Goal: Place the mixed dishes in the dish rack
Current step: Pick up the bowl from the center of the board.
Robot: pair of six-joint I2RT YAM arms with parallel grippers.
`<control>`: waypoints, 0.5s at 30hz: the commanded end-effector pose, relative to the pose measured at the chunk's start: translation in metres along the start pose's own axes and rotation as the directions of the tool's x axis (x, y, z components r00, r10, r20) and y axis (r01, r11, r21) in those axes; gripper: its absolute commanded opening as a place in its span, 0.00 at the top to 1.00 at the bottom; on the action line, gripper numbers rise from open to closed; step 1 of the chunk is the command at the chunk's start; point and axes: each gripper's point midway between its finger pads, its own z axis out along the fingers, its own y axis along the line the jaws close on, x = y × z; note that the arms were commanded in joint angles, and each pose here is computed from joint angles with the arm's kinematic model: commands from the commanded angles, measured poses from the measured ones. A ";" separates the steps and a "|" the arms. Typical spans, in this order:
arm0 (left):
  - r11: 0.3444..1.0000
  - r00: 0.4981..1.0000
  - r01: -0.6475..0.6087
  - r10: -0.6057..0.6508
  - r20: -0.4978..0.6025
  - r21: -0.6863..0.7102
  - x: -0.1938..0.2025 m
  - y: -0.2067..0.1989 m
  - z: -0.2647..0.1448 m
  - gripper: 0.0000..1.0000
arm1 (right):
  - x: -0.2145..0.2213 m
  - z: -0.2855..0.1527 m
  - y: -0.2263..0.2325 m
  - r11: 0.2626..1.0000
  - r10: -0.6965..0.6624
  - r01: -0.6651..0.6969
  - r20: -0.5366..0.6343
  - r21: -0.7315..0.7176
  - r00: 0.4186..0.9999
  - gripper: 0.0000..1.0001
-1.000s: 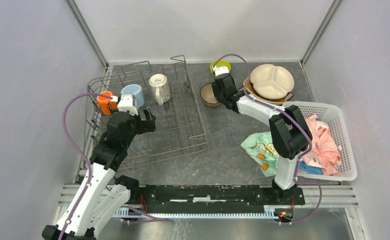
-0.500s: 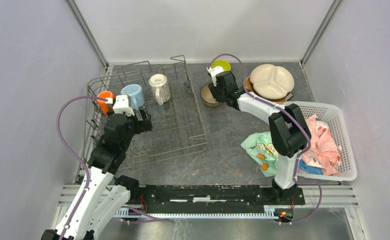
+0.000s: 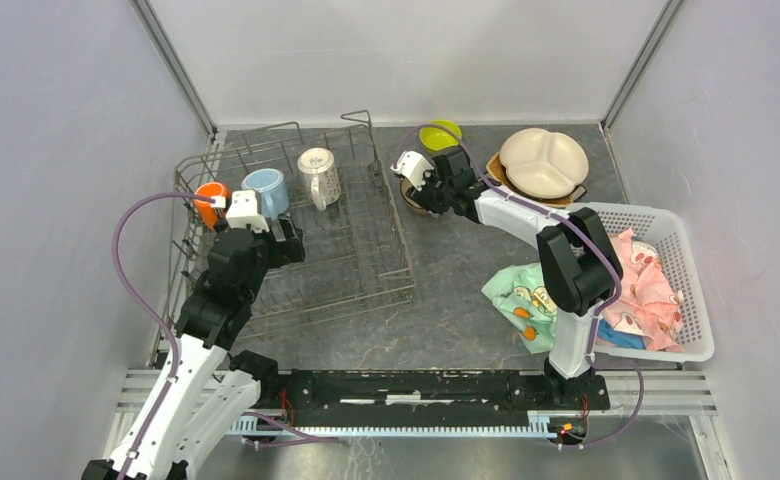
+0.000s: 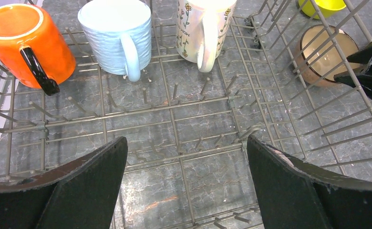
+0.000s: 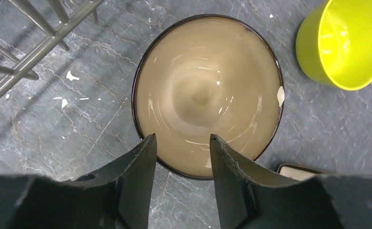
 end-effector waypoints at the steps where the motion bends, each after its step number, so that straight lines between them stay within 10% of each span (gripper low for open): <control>1: 0.999 0.998 -0.036 0.037 0.044 -0.005 -0.012 0.001 -0.001 0.00 | -0.006 -0.006 0.007 0.993 -0.097 0.098 0.023 -0.063 0.995 0.49; 15: 0.999 0.998 -0.034 0.034 0.056 -0.013 -0.013 0.004 -0.003 0.00 | -0.014 -0.017 -0.026 0.996 -0.062 0.061 0.008 0.058 0.998 0.55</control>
